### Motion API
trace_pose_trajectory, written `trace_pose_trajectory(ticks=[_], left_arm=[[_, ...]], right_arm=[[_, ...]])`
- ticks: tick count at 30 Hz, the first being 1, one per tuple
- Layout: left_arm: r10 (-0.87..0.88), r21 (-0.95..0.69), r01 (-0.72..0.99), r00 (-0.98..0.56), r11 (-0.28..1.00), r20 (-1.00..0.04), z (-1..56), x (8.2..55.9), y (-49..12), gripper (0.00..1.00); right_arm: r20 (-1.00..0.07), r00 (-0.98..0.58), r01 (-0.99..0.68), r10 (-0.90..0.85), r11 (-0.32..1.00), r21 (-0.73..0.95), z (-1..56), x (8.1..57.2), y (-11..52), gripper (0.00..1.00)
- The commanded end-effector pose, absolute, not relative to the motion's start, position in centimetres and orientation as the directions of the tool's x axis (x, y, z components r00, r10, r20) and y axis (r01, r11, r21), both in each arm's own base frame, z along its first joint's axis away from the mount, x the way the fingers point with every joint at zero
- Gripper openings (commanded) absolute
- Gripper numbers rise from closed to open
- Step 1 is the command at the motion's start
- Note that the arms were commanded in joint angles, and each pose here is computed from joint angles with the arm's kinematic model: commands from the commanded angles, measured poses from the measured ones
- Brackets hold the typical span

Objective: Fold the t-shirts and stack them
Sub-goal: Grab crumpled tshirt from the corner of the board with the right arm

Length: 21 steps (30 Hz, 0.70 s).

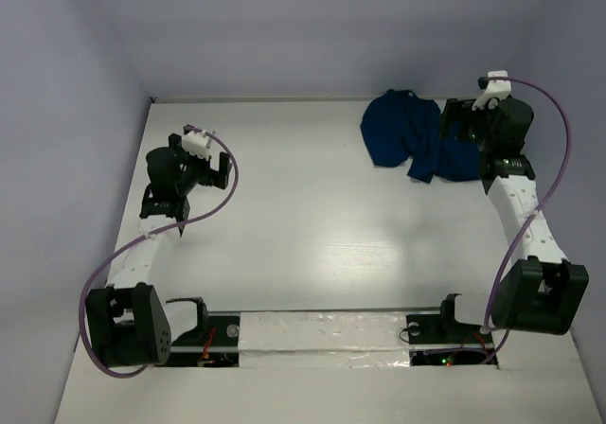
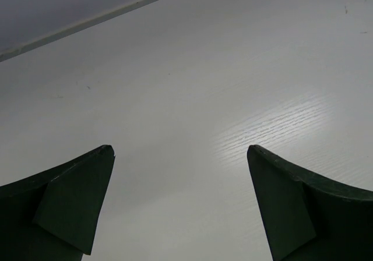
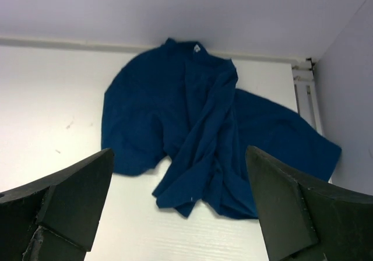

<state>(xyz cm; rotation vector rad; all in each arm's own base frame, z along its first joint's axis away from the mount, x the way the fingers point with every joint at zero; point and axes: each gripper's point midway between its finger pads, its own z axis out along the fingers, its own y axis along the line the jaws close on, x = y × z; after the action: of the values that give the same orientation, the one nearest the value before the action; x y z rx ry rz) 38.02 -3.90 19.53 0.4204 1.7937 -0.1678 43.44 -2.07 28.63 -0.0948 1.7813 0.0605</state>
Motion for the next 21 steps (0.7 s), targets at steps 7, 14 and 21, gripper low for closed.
trace_pose_trajectory(ticks=[7,14,21], left_arm=[[0.187,0.107,0.374,-0.183,0.921,-0.965,20.4,38.1,-4.0,0.99],[0.187,0.107,0.371,-0.185,0.922,-0.965,20.3,38.0,-4.0,0.99],[0.19,0.112,0.371,-0.18,0.922,-0.965,20.6,37.9,-4.0,0.99]], right_arm=[[-0.943,-0.333,-0.214,0.025,0.972,0.101,27.6,45.6,0.1,0.94],[-0.837,-0.544,-0.153,0.057,0.974,0.166,23.6,50.8,-1.1,0.78],[-0.729,-0.677,-0.067,0.106,0.977,0.204,20.4,54.3,-2.2,0.72]])
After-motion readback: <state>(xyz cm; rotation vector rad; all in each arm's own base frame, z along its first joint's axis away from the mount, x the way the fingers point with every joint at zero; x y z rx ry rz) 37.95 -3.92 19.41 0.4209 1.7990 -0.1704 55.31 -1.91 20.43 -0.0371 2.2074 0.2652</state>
